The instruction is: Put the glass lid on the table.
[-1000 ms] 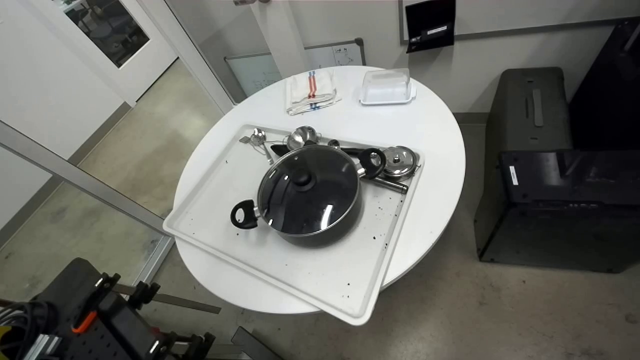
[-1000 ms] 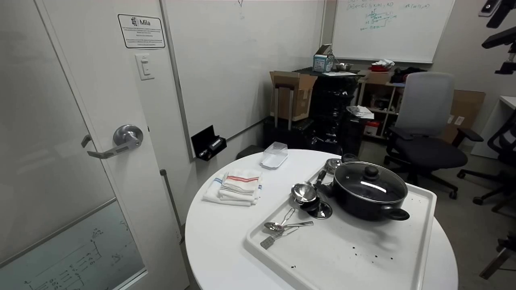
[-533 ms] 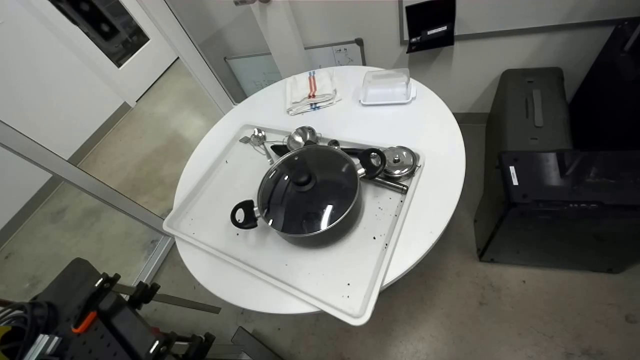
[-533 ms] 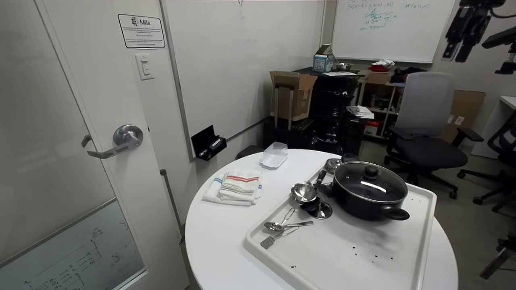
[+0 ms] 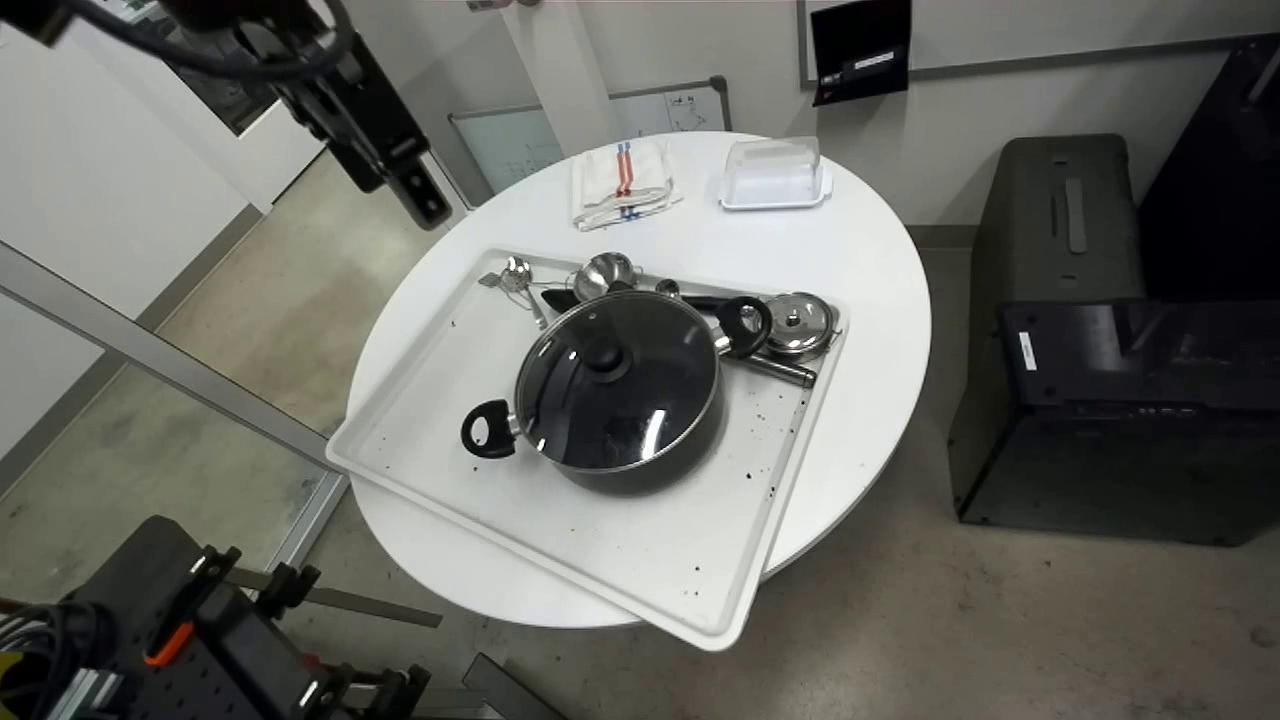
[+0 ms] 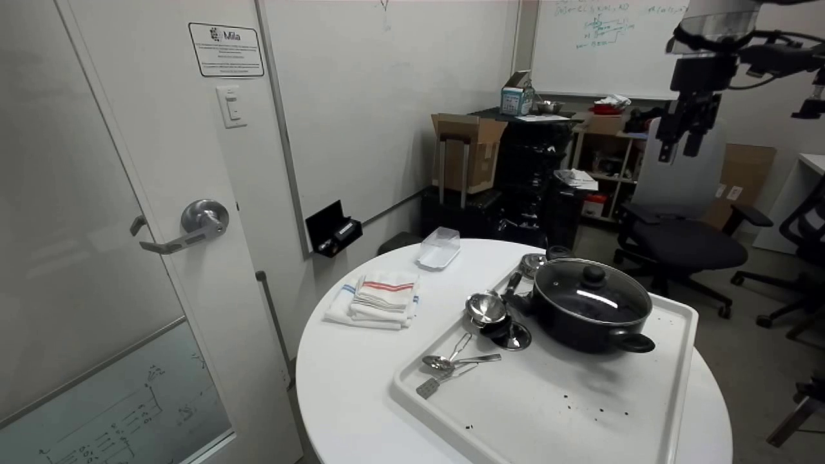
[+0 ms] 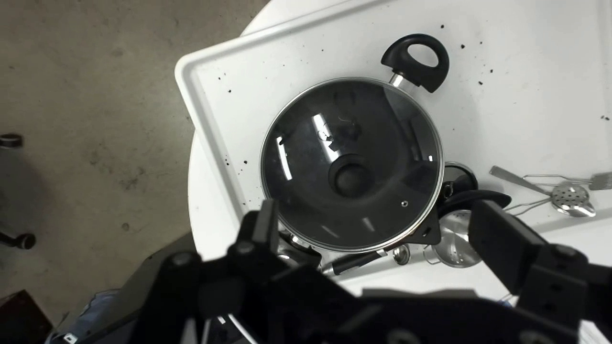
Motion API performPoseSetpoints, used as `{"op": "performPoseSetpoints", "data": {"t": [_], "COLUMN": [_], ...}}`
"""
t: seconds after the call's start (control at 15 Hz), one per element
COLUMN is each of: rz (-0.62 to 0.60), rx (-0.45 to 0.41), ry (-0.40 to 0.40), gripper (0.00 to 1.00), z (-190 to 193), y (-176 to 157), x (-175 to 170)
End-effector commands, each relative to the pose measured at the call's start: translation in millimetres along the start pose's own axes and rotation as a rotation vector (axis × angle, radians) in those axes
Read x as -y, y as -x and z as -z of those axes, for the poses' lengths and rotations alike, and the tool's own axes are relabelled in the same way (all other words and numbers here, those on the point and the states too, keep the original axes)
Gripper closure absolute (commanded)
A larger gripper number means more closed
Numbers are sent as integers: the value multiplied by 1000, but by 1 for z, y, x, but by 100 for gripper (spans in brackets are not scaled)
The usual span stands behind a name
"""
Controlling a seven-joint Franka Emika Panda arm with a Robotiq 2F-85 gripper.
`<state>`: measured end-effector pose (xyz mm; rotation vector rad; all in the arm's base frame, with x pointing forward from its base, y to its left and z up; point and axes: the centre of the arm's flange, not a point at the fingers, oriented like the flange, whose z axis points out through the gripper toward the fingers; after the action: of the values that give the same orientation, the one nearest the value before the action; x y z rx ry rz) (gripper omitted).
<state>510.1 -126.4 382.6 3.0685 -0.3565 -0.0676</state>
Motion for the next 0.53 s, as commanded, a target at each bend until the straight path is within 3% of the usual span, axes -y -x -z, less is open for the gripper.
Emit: {"op": "performPoseSetpoints", "data": {"t": [0.0,0.47], "rz": [-7,19], "rx": [10,-2], "ry": [35,68], "gripper": [0,0], "z": [-37,-106], "y": [-42,-77], "x": [5,14]}}
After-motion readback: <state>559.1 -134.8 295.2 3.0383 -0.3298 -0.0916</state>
